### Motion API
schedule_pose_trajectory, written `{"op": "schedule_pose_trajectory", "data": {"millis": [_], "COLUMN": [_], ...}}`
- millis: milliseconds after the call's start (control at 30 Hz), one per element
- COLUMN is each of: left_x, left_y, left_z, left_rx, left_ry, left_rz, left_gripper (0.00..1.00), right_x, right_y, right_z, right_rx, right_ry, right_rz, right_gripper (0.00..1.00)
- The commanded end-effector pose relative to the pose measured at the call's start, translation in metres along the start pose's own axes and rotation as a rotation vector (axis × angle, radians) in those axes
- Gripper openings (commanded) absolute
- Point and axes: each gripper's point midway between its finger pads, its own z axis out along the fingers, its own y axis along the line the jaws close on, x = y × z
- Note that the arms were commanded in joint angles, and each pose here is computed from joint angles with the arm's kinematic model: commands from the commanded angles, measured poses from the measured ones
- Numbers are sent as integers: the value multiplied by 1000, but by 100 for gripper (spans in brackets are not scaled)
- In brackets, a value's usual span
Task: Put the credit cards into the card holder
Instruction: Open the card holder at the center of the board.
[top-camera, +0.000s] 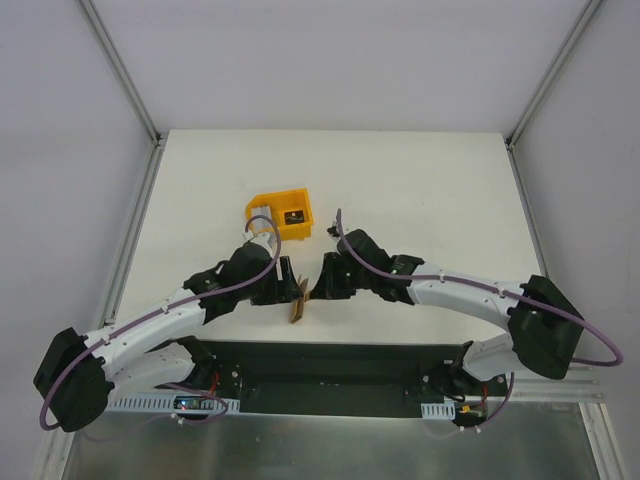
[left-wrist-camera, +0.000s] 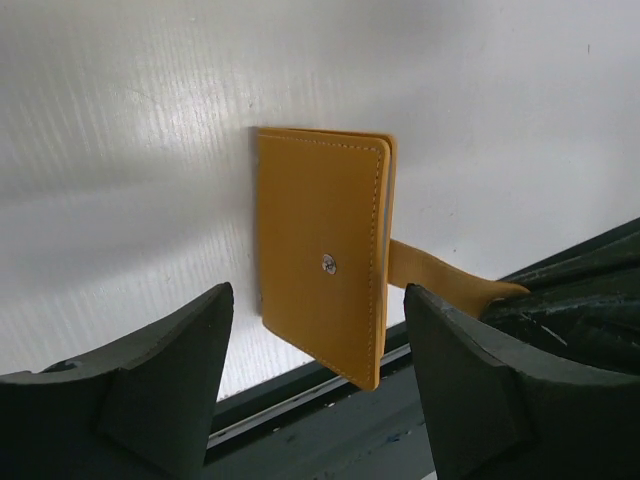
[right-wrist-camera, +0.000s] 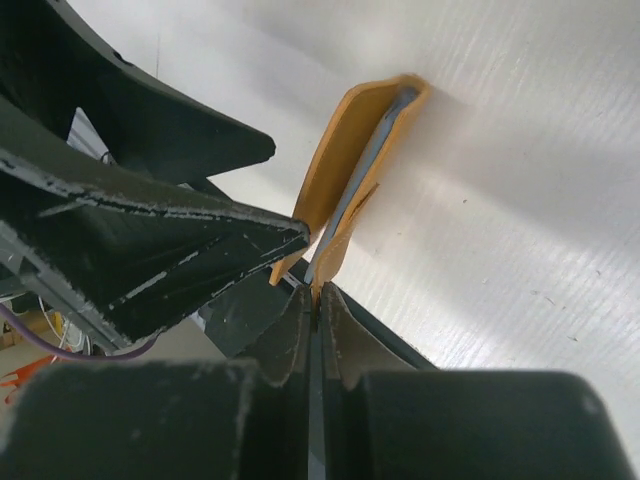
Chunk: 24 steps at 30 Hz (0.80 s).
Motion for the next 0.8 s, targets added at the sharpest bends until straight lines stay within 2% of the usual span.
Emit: {"op": "schedule_pose_trajectory", "data": {"millis": [0,233,400,533,767], "left_x": [9,7,2,-2,0], "left_y": [5,12,6,0,-3], "left_z": [3,4,1,-1,1], "left_rx": [-5,-28,-11,8,14], "left_ry": [23,-11,-22,-26,-3], "left_rz": [36,28,33,41,62], "left_gripper": [66,45,55,59,57], "right_x": [-6,-8,-9,-14,-19], "right_y": [7,14,20,25,33], "right_z": [6,15,14,10,5], "right_rx": [-29,-63,-78,-97,-114], "right_ry": [3,31,45,29,7], "right_rz": [-14,-15,-16,-16,-14], "right_gripper": [1,0,1,1,1]}}
